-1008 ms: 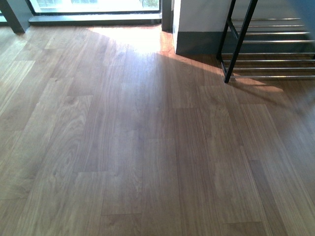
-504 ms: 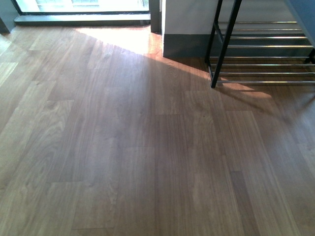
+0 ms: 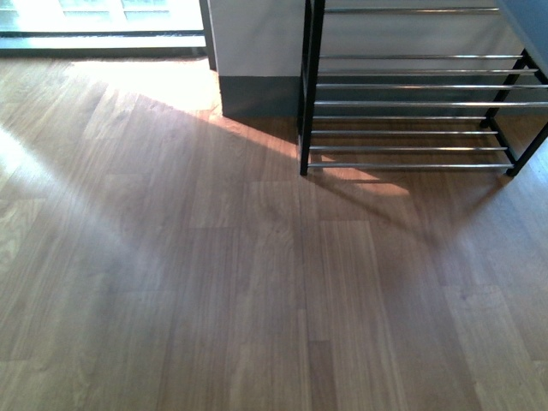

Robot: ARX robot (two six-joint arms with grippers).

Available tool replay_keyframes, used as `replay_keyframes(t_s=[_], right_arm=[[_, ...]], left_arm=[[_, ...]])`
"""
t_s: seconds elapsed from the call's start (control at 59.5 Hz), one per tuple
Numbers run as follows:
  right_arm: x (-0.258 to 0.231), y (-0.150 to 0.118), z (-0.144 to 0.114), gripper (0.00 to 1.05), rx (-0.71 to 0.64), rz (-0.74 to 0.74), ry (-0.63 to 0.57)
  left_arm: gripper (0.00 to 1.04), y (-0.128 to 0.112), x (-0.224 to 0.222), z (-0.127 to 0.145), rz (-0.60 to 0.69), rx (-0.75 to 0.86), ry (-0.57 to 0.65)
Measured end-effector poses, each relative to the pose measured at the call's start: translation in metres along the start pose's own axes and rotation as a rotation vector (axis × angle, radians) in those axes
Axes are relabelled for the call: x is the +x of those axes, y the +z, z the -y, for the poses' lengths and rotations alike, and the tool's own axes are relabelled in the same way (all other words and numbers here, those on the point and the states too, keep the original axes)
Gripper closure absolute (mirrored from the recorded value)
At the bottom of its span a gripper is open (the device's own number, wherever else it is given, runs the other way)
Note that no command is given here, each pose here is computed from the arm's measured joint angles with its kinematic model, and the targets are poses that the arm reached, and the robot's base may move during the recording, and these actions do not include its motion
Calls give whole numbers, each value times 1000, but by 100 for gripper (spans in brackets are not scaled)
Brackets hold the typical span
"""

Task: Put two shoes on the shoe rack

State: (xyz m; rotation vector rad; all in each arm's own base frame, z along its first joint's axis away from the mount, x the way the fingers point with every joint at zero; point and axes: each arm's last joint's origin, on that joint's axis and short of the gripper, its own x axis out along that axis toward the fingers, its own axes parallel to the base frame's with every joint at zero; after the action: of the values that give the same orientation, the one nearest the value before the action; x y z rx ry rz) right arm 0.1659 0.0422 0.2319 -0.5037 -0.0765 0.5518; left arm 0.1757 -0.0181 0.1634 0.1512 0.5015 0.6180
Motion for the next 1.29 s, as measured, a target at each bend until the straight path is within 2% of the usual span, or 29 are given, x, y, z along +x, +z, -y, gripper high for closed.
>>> replay_keyframes(t_s=[1.294], right_arm=[[0,0,0,103,5,-3,-1]], left_arm=[[103,0,0,0,-1,3,-2]])
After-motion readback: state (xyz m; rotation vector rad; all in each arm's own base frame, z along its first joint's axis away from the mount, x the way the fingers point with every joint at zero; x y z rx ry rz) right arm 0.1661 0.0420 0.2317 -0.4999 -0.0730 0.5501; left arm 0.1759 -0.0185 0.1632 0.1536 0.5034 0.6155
